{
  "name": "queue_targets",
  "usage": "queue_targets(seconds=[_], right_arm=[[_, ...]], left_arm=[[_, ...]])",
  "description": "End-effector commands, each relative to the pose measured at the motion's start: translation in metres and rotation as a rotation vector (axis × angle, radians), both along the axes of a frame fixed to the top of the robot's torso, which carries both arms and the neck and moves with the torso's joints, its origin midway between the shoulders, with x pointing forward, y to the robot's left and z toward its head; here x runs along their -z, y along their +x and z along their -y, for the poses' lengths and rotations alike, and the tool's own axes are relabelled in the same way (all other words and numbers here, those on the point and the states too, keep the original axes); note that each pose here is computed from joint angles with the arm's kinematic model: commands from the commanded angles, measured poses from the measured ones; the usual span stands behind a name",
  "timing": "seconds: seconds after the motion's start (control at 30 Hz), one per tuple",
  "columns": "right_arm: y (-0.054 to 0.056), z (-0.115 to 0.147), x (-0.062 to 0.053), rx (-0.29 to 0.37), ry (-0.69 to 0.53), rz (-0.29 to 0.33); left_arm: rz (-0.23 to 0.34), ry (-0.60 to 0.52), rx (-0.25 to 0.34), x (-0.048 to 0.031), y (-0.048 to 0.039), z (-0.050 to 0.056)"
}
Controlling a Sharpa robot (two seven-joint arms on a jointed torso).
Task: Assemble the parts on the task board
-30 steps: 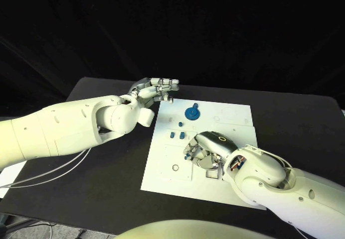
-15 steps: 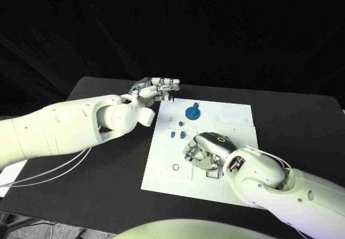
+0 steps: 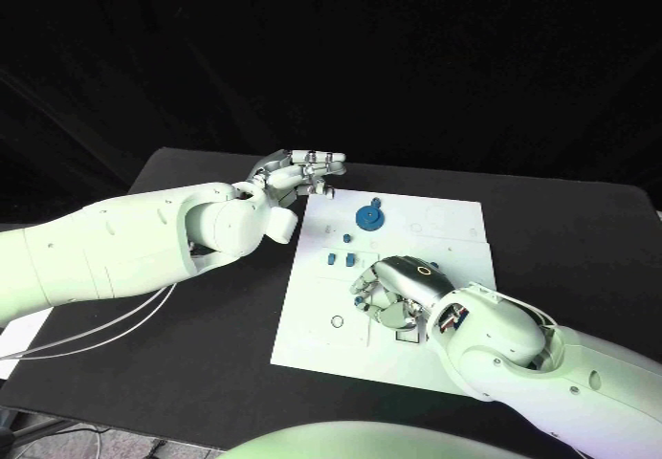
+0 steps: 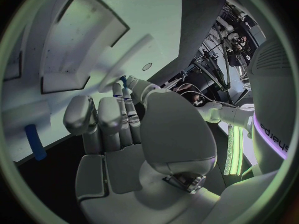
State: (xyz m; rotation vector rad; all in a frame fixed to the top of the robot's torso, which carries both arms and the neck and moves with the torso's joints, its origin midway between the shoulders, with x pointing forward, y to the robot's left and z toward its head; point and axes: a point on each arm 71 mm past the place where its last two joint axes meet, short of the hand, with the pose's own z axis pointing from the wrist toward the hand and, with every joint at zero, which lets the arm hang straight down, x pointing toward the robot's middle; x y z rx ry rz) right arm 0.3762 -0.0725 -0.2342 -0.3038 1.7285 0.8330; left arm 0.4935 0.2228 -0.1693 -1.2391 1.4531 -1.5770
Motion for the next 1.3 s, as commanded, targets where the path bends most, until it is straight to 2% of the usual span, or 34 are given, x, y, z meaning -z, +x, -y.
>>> queue_targets(seconds=[0.03, 0.2, 0.37, 0.5, 0.63, 0.77, 0.9, 1.3], right_arm=[[0.001, 0.005, 0.001, 0.040, 0.001, 0.020], [-0.003, 0.009, -0.007, 0.038, 0.057, 0.041], [-0.006, 0.025, -0.025, 0.058, 0.099, 0.068], [0.000, 0.042, -0.039, 0.092, 0.089, 0.081], [0.009, 0.061, -0.049, 0.125, 0.003, 0.077], [0.018, 0.080, -0.049, 0.160, -0.086, 0.072], [0.024, 0.090, -0.047, 0.184, -0.118, 0.072], [0.028, 0.092, -0.043, 0.195, -0.126, 0.072]], left_arm=[[-0.006, -0.019, 0.022, -0.0007, -0.0006, 0.003], [-0.008, -0.019, 0.023, -0.0004, -0.0004, 0.002], [-0.010, -0.018, 0.021, -0.0002, -0.0003, 0.001], [-0.011, -0.018, 0.021, -0.0002, -0.0004, 0.000], [-0.011, -0.019, 0.024, -0.0002, -0.0005, 0.000], [-0.011, -0.019, 0.024, -0.0002, -0.0006, 0.000], [-0.011, -0.018, 0.022, -0.0001, -0.0005, -0.001], [-0.013, -0.018, 0.025, 0.0001, -0.0005, -0.002]])
